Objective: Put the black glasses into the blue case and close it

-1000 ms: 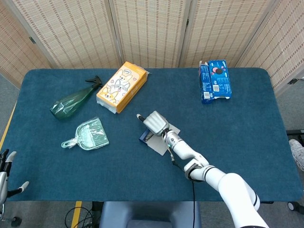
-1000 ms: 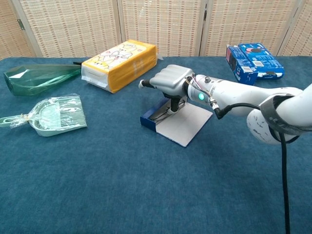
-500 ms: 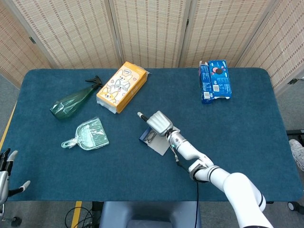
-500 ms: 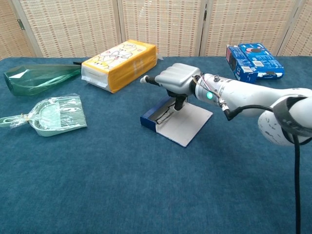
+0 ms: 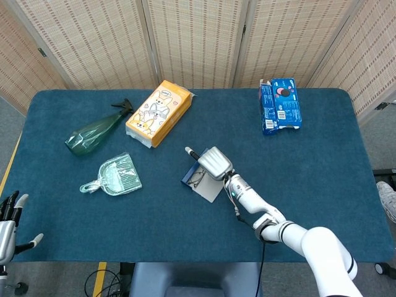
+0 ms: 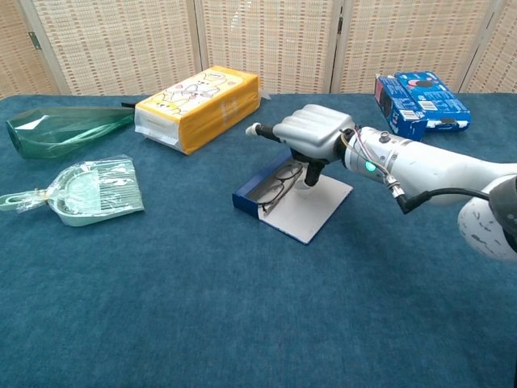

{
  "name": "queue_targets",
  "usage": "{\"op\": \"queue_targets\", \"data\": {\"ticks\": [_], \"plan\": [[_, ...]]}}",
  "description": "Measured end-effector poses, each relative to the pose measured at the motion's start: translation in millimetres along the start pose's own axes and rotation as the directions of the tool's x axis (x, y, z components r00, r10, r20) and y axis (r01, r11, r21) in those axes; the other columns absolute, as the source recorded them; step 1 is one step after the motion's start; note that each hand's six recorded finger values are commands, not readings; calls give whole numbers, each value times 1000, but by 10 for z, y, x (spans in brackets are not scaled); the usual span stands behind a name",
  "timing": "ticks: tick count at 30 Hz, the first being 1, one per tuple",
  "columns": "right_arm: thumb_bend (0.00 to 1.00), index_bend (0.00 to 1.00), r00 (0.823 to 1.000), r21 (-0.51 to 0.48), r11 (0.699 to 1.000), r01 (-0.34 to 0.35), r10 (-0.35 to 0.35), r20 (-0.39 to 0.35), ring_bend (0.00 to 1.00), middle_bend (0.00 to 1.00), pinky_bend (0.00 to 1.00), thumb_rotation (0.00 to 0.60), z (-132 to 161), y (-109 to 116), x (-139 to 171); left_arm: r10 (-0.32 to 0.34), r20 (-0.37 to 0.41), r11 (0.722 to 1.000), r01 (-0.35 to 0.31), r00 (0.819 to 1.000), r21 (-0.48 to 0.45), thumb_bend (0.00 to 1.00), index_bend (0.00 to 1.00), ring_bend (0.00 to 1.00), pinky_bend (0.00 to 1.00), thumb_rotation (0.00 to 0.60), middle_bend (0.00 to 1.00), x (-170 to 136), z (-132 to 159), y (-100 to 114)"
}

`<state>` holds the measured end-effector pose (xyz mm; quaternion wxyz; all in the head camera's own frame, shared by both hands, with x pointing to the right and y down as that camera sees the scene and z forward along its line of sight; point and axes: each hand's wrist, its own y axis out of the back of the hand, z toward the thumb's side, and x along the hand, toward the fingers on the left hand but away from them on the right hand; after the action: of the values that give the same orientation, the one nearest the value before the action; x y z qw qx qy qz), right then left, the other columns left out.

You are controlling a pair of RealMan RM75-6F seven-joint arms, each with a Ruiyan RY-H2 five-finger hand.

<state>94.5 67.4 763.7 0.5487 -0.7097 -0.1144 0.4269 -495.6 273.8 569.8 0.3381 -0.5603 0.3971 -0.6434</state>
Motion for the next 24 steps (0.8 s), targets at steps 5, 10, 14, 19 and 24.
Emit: {"op": "queue_targets", "data": {"ticks": [5, 10, 14, 19, 24], "plan": [[212, 12, 1000, 2, 1000, 11, -11, -5, 1000, 981, 991, 600, 17, 10, -4, -6, -1, 1000, 5, 1000, -5, 174, 0, 0, 174, 600, 0, -7, -3, -1], [237, 145, 998, 3, 998, 66, -65, -24, 1000, 986, 991, 600, -39, 27, 167, -11, -7, 1000, 11, 1000, -12, 174, 0, 0, 174, 600, 0, -37, -35, -22], [240, 218, 996, -30, 996, 84, -85, -34, 1000, 991, 991, 600, -133, -78, 438, -22, -4, 1000, 22, 1000, -17, 174, 0, 0, 174, 600, 0, -38, -19, -60], [240, 244, 996, -35, 997, 74, -76, -37, 1000, 986, 991, 600, -237, -221, 679, -20, 7, 1000, 20, 1000, -16, 174, 0, 0, 174, 600, 0, -28, 29, -57], [241, 244, 998, -24, 998, 54, -54, -14, 1000, 985, 991, 600, -349, -332, 745, -19, 20, 1000, 19, 1000, -16, 174, 0, 0, 174, 600, 0, -18, 79, -49]]}}
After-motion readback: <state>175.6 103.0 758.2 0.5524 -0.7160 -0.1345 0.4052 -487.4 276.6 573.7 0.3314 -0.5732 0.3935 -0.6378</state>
